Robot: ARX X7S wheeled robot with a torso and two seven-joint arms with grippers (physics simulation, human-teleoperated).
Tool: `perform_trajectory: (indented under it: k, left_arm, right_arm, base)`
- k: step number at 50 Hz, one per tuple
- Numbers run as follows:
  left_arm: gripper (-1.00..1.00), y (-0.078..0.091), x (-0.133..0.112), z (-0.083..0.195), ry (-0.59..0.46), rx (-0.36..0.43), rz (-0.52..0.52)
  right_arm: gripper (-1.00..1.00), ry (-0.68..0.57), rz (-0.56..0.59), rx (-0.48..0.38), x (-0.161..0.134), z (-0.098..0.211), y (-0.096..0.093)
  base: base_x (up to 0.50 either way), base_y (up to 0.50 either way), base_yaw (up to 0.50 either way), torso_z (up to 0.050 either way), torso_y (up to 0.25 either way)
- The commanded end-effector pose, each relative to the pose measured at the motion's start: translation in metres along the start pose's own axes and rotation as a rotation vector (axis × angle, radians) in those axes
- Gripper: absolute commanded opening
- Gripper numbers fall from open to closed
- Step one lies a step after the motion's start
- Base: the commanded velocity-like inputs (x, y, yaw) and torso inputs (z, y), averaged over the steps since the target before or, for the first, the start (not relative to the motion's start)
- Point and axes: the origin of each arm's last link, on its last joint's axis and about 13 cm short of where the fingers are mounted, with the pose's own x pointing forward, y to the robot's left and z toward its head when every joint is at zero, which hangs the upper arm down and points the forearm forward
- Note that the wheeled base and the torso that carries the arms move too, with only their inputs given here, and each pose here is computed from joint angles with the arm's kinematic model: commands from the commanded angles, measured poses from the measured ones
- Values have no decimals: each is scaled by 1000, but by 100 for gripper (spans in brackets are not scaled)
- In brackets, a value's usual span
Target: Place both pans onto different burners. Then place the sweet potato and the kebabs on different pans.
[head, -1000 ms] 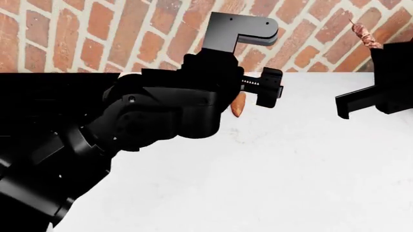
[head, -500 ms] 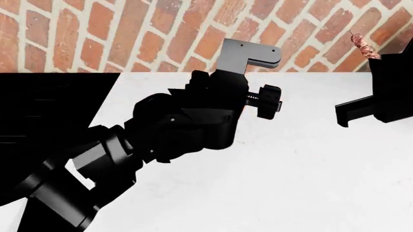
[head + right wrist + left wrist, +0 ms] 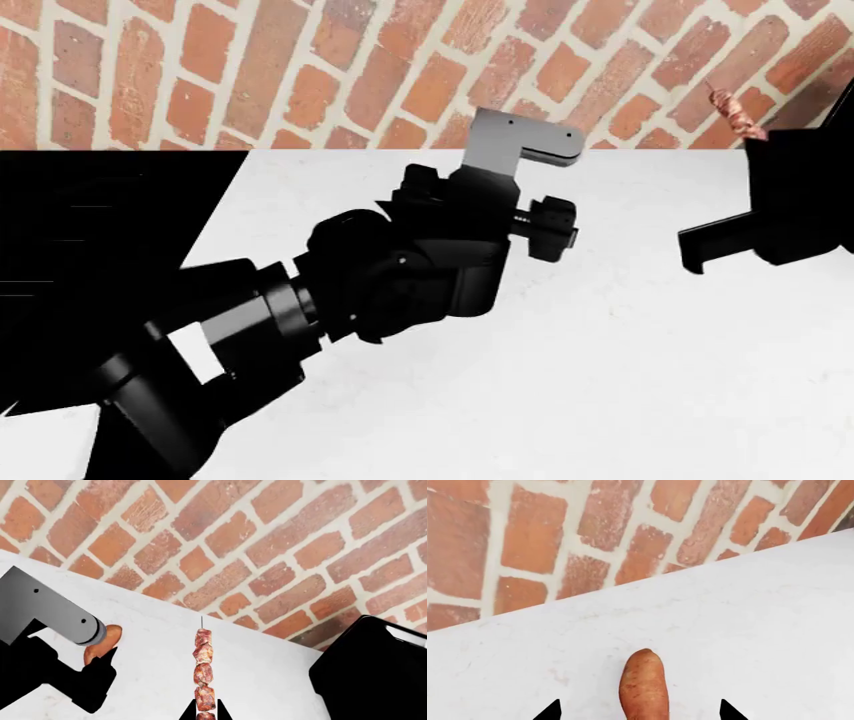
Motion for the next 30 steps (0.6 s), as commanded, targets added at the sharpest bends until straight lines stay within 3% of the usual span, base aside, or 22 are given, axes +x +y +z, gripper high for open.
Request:
perform_trajectory:
  k: [1, 17, 30]
  left_arm:
    - [100, 0, 7, -12, 20, 52, 34]
    - [100, -3, 5, -23, 0, 140, 25]
    - [100, -10, 2, -19, -112, 126, -28]
  right_arm:
    - [-100, 0, 0, 0, 3, -3, 1]
    - [-100, 14, 2, 0, 7, -9, 1]
    - [-100, 16, 1, 1, 8, -11, 1]
  base:
    - [0, 0, 0, 0, 0]
    - [0, 0, 0, 0, 0]
    - [0, 0, 0, 0, 0]
